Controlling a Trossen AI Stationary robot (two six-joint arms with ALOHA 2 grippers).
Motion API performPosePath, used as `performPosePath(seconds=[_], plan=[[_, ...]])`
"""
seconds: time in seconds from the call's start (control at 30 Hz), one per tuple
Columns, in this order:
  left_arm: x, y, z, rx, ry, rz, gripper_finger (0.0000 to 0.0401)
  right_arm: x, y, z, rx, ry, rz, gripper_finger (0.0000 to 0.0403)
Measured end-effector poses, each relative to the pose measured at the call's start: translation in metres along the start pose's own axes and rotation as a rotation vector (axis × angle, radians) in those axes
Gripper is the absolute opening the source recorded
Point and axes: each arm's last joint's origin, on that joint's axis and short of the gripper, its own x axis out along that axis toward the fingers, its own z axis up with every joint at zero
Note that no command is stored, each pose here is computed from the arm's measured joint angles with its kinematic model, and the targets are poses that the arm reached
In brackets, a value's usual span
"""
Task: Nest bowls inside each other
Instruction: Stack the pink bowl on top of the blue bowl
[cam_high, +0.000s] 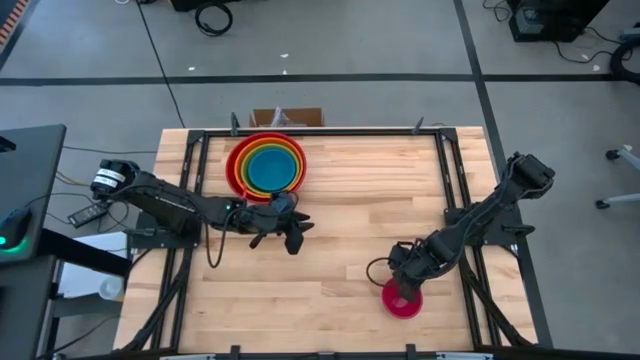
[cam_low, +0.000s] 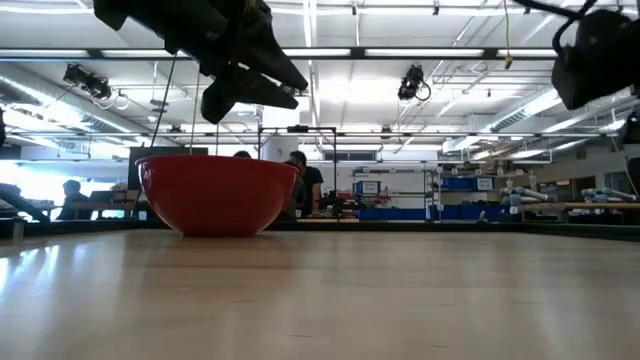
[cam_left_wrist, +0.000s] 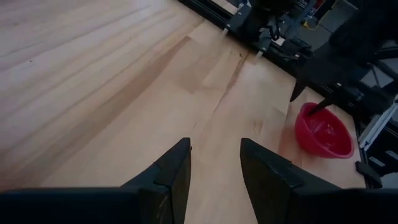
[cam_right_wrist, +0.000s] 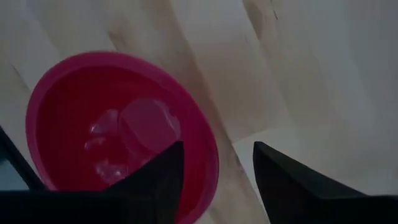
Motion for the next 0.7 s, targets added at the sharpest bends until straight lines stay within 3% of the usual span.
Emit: performPosePath(seconds=[0.13, 0.3, 0.47, 0.7], plan=[[0.000, 0.000, 0.000, -0.006, 0.001, -0.001, 0.0141, 0.008, -0.003, -0.002, 0.163, 0.002, 0.023, 0.0171], [0.000, 0.000, -0.001, -0.006, 0.005, 0.000, 0.0141, 0.014, -0.006, -0.002, 0.216, -0.008, 0.044, 0.0113], [0.001, 0.003, 0.001, -0.007, 0.009, 0.018, 0.0141, 0.010, -0.004, 0.008, 0.236, -0.039, 0.069, 0.0026], [0.005, 0.013, 0.007, -0.022, -0.009, 0.051, 0.0141, -0.008, 0.000, 0.037, 0.300, -0.189, 0.083, 0.0029]])
